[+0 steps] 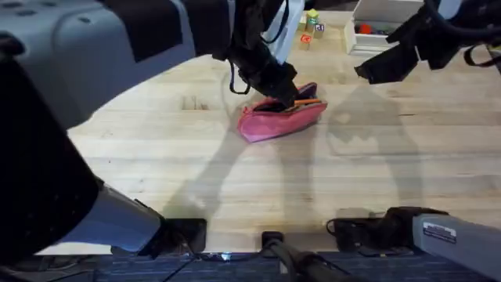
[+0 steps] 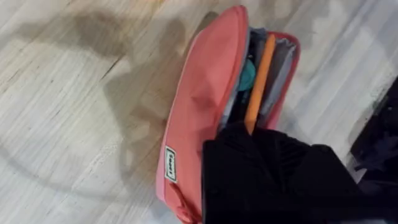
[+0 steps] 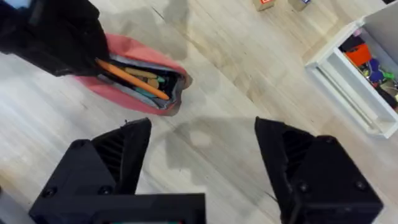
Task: Unzip the bag, pick up the pens from the table one at a time and place them inside, then zip the bag closed.
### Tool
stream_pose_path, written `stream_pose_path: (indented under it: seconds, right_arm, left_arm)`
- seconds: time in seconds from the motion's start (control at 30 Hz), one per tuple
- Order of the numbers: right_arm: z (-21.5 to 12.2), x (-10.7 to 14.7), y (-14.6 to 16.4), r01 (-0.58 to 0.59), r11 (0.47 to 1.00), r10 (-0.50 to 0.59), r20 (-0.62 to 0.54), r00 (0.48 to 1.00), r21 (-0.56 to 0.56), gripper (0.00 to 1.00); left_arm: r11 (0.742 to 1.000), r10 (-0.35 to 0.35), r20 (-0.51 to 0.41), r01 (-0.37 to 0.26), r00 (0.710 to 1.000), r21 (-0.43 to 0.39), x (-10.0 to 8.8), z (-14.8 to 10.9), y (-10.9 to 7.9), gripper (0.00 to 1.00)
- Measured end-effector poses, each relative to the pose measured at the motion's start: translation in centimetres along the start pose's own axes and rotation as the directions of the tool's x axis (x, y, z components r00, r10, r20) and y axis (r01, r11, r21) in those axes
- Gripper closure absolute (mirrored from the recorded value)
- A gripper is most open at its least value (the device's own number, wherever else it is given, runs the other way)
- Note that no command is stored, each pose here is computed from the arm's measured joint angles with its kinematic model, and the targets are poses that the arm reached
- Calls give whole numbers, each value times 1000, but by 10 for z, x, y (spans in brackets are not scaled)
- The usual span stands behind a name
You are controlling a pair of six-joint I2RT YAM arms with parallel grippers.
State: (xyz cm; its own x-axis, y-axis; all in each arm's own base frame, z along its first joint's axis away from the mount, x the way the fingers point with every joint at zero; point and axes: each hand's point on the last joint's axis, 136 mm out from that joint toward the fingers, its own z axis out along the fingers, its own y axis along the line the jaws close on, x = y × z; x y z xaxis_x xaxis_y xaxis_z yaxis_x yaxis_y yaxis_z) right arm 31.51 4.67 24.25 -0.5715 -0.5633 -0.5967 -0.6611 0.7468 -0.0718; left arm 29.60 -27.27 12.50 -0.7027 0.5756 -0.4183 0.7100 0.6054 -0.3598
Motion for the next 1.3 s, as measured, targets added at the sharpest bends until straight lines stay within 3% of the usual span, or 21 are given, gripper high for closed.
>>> stream_pose_path:
  seconds: [0.43,0.7,0.73,0.77,0.87,0.93,1.0,1.3]
  right_arm:
    - [0,0,0,0,1000,0,0,1000,0,5]
    - [0,0,0,0,1000,0,0,1000,0,5]
    - [0,0,0,0,1000,0,0,1000,0,5]
    - [0,0,0,0,1000,0,0,1000,0,5]
    - [0,0,0,0,1000,0,0,1000,0,5]
    - [0,0,0,0,1000,0,0,1000,0,5]
    - [0,0,0,0,1000,0,0,1000,0,5]
    - [0,0,0,0,1000,0,0,1000,0,5]
  left_arm:
    - [998,-64,-130,61,989,-29,28,19,13,959]
    - [997,-65,-134,59,989,-48,29,18,16,955]
    - [997,-64,-134,58,989,-48,28,18,16,908]
    - [997,-64,-133,57,989,-51,28,18,17,790]
    - [997,-60,-131,54,990,-50,27,18,16,308]
    - [997,-58,-129,52,990,-49,27,19,15,49]
    - [998,-54,-131,48,990,-47,27,19,14,11]
    - [998,-52,-130,46,990,-47,27,19,14,6]
